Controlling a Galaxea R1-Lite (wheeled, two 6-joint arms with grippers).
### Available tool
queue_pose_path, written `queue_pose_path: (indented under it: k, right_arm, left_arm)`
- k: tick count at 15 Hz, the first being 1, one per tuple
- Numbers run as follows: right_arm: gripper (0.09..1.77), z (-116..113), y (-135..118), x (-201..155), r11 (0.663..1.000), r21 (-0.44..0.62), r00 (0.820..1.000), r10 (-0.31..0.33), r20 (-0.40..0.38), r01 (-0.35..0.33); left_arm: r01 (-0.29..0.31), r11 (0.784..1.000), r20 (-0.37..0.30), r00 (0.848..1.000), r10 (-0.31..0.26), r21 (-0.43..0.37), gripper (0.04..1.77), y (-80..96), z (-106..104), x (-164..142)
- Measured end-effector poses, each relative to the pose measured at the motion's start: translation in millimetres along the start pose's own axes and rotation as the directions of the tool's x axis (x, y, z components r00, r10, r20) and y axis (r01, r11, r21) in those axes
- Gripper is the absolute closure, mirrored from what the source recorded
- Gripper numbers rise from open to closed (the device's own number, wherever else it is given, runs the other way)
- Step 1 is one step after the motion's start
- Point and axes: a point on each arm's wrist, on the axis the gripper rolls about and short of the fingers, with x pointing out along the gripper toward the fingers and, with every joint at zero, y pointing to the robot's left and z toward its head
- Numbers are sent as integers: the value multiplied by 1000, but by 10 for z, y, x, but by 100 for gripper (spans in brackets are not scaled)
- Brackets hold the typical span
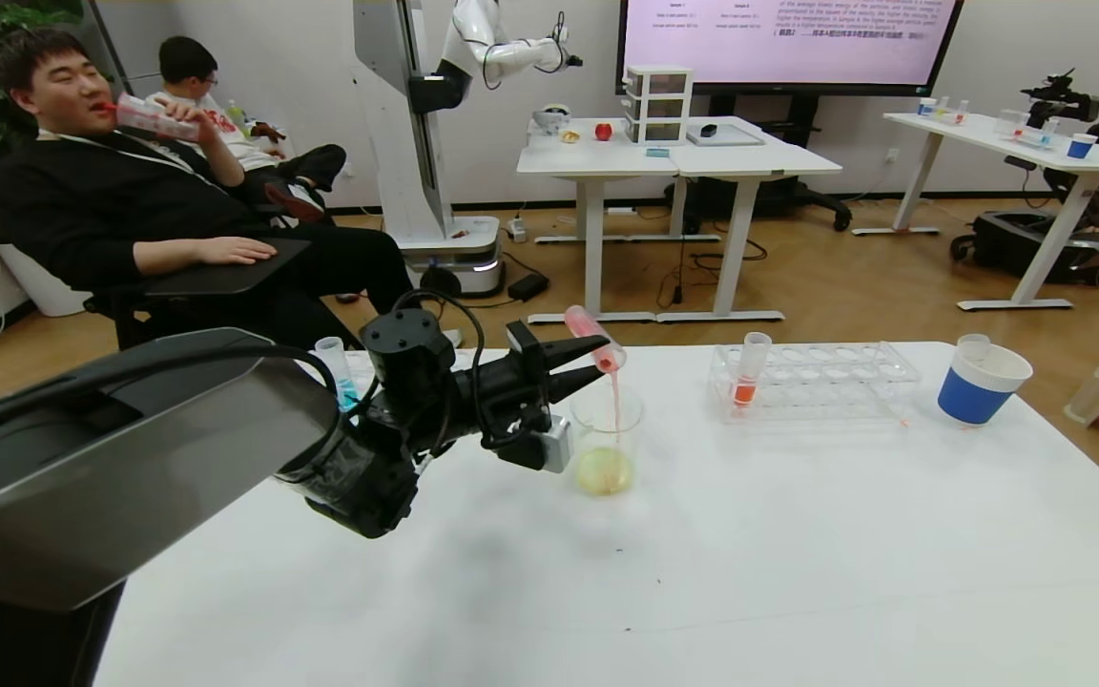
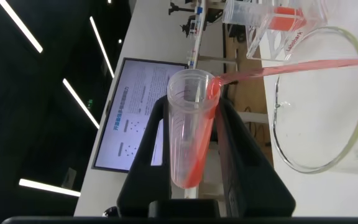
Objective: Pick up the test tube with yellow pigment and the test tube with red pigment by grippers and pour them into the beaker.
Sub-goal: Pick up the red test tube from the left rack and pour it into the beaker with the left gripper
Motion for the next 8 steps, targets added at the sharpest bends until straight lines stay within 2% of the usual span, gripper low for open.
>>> queue_pose_path:
  k: [8]
  right_arm:
    - [12,0,0,0,1000,0,1000,0,0,0]
  left_arm:
    - [4,997,-20,1000,-3,71,135,-106,-66,-26]
